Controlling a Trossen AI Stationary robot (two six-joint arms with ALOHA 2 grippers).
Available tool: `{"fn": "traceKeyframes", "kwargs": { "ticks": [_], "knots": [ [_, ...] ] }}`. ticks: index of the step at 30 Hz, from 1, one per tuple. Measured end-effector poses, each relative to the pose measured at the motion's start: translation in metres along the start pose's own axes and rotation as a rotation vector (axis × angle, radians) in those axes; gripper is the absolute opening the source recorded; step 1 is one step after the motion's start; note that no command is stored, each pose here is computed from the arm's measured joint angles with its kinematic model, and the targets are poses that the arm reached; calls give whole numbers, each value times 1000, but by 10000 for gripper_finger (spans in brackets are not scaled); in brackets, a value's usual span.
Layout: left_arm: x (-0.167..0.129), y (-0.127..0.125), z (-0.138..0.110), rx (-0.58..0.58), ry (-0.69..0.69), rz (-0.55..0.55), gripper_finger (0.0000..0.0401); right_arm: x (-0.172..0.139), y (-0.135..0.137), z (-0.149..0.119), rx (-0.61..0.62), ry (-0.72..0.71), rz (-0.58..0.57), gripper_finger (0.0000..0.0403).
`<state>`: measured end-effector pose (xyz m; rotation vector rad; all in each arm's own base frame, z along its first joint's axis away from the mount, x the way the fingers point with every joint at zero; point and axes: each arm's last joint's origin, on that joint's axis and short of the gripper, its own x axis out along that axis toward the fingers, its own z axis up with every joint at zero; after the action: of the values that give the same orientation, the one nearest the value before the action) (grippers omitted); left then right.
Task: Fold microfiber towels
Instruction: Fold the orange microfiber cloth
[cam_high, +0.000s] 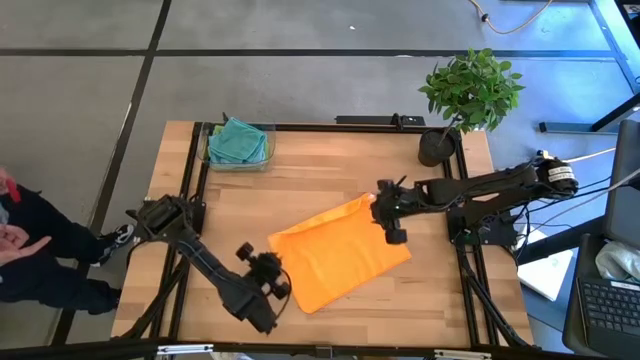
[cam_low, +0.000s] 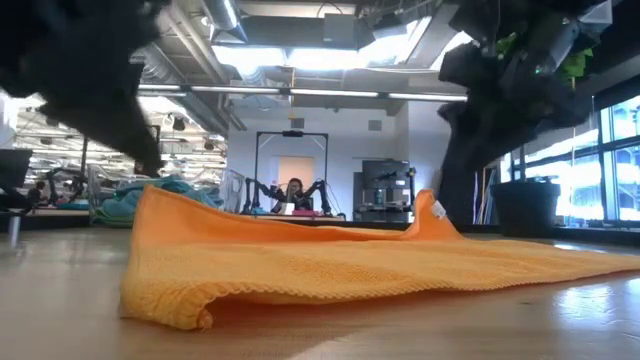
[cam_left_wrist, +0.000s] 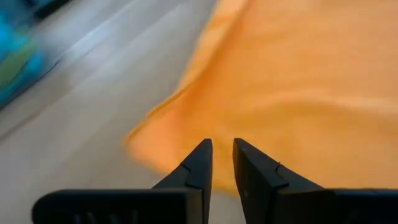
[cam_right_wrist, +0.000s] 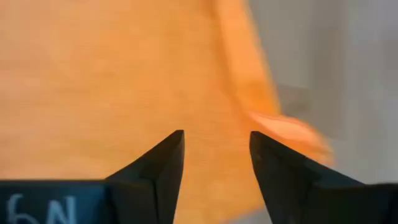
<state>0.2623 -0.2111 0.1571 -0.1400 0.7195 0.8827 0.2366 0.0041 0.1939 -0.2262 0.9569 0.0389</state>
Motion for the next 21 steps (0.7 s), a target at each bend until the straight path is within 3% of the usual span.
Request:
{"fn": "traceKeyframes", "kwargs": {
  "ticks": [4, 9, 13, 21],
  "knots": [
    [4, -13, 6, 29, -91, -79, 53, 16, -4, -3, 22, 47, 18, 163],
    [19, -28, 20, 24, -16, -164, 56, 45, -10, -10, 50, 112, 99, 141],
    [26, -39, 29, 50, 31, -257, 51, 66, -14, -18, 30, 174, 90, 131],
    [38, -44, 39, 31, 7, -278, 46, 78, -28, -13, 61, 79, 18, 120]
  ]
}}
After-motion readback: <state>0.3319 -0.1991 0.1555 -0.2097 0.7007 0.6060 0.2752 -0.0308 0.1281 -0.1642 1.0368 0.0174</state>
